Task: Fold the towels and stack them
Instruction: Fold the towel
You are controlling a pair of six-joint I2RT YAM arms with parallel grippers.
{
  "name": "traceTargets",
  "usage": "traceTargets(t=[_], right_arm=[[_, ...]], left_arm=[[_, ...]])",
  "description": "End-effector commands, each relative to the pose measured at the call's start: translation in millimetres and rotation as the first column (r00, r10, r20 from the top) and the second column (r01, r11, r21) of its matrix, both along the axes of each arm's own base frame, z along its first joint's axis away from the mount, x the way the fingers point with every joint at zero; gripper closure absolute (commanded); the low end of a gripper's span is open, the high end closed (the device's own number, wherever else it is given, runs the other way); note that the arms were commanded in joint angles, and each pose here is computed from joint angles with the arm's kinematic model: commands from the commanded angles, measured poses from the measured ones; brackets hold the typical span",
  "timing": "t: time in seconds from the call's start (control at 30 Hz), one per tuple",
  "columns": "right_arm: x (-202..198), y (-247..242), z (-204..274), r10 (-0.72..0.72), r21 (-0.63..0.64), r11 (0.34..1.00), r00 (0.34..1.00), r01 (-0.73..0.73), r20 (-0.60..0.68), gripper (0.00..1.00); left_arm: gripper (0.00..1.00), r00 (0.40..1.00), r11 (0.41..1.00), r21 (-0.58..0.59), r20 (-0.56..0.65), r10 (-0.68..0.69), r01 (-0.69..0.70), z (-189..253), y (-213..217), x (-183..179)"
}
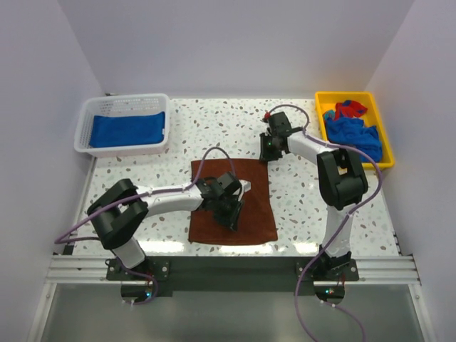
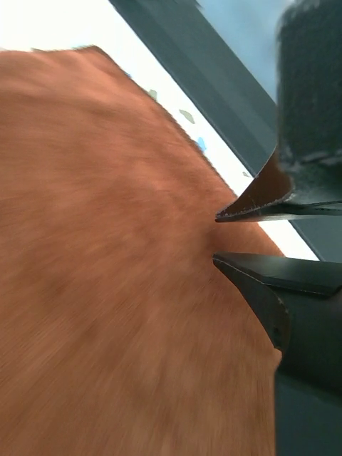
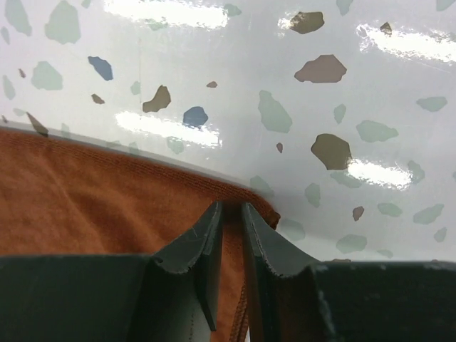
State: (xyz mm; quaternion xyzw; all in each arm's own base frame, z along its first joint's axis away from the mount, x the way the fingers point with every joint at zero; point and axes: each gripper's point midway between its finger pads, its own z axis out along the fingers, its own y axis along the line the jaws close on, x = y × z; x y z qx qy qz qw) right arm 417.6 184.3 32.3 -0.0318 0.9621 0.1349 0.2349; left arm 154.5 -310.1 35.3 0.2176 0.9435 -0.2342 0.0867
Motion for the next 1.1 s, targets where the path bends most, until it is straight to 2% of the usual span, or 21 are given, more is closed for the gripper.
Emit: traceTargets(t=[0.0,0.03,0.13,0.27,0.3,0.37,0.4,0.5,0.53,0.6,0.67,0.8,0.9,1.07], right_arm=[[19.9,-1.5,5.4,0.009,0.010,1.000,0.999,-0.009,0.049,0.79],[19.9,-3.6,5.1,0.012,0.008,1.000,0.999,-0.012,0.048,0.78],[20.9,-8.3,16.6,0.053,-0.023,0.998,0.995,-0.051,0.084,0.76],[24.3,-21.0,36.1,0.121,-0.075,0.991,0.985,-0.112,0.120,0.68],[25.2,-23.9,40.2,0.166,-0.098,0.983,0.977,-0.153,0.133,0.64],[25.2,-28.9,45.4,0.215,-0.100,0.974,0.969,-0.204,0.118,0.58],[21.3,-32.1,39.9,0.256,-0.126,0.962,0.962,-0.243,0.099,0.58],[23.4,-34.6,44.1,0.353,-0.157,0.928,0.932,-0.337,0.085,0.54],[21.6,-35.3,41.9,0.379,-0.161,0.917,0.923,-0.365,0.063,0.54],[19.4,-31.3,40.5,0.446,-0.151,0.888,0.893,-0.434,0.056,0.55],[13.8,-27.8,34.9,0.518,-0.133,0.849,0.855,-0.512,0.019,0.55],[5.3,-25.5,27.7,0.600,-0.102,0.793,0.799,-0.601,-0.042,0.56],[10.9,-25.1,25.0,0.637,-0.106,0.761,0.768,-0.640,-0.060,0.56],[14.1,-23.7,20.9,0.665,-0.101,0.735,0.742,-0.670,-0.080,0.55]], left_arm=[[0.72,0.993,0.995,-0.019,-0.063,-0.100,0.099,-14.4,-2.6,-35.5],[0.72,0.989,0.993,-0.011,-0.083,-0.121,0.121,-19.2,0.6,-48.3],[0.70,0.991,0.993,-0.026,-0.063,-0.116,0.115,-7.2,2.2,-52.0],[0.61,0.994,0.994,-0.056,0.050,-0.096,0.099,31.5,-5.0,-31.2],[0.59,0.991,0.994,-0.052,0.092,-0.094,0.099,39.9,-5.0,-23.2],[0.47,0.987,0.996,-0.052,0.148,-0.065,0.073,60.2,-1.6,3.3],[0.44,0.983,0.995,-0.053,0.168,-0.076,0.086,63.4,-2.9,6.6],[0.37,0.976,0.999,-0.010,0.216,-0.041,0.045,63.1,22.7,47.2],[0.30,0.969,1.000,0.002,0.246,-0.006,0.006,67.2,35.3,70.0],[0.17,0.942,0.998,0.061,0.333,-0.031,0.012,68.7,49.9,100.4],[0.13,0.926,0.994,0.105,0.377,-0.032,-0.008,70.1,66.4,128.5],[0.09,0.883,0.980,0.189,0.446,-0.145,0.065,62.0,91.7,182.1],[0.08,0.862,0.974,0.190,0.466,-0.200,0.124,58.9,92.8,212.0],[0.07,0.858,0.978,0.153,0.474,-0.197,0.139,58.2,109.5,253.3]])
